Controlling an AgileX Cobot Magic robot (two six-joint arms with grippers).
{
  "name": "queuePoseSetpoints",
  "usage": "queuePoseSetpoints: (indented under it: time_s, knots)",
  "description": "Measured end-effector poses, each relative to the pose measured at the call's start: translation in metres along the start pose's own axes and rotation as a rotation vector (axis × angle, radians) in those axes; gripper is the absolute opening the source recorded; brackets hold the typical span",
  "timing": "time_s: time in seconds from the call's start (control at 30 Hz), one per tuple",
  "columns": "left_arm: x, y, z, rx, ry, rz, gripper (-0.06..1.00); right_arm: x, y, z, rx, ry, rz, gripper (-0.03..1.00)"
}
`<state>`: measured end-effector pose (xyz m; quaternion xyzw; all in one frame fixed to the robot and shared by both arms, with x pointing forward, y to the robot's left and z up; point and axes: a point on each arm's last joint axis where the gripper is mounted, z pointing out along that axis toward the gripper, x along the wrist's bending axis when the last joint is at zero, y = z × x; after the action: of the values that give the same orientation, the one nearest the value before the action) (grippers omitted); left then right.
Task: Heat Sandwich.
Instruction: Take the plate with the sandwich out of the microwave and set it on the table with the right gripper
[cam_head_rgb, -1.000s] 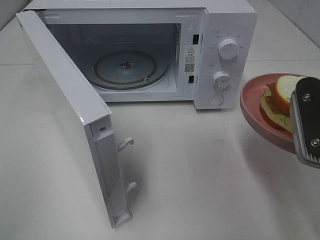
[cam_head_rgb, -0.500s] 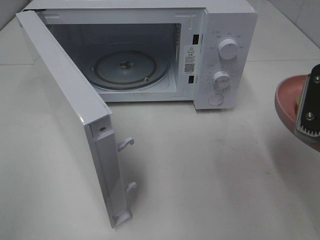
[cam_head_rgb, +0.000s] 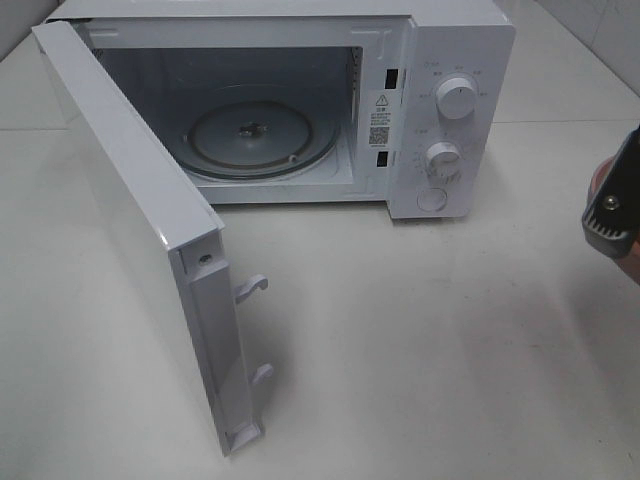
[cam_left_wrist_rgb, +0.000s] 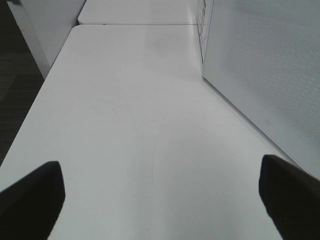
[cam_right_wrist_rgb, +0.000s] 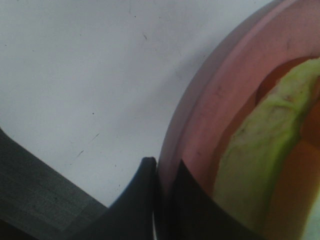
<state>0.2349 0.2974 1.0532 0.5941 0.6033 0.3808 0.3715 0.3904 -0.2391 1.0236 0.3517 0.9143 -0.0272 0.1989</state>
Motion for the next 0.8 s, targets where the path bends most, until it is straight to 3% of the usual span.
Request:
queuePoseSetpoints:
  time_s: [0.4, 0.8]
  knots:
    - [0.000, 0.000, 0.000, 0.000, 0.000, 0.000, 0.99, -0.002, 0.027, 0.032, 0.125, -0.036, 0.214, 0.05]
    - [0.000, 0.000, 0.000, 0.000, 0.000, 0.000, 0.99, -0.007, 0.051, 0.050, 0.183, -0.046, 0.319, 0.05]
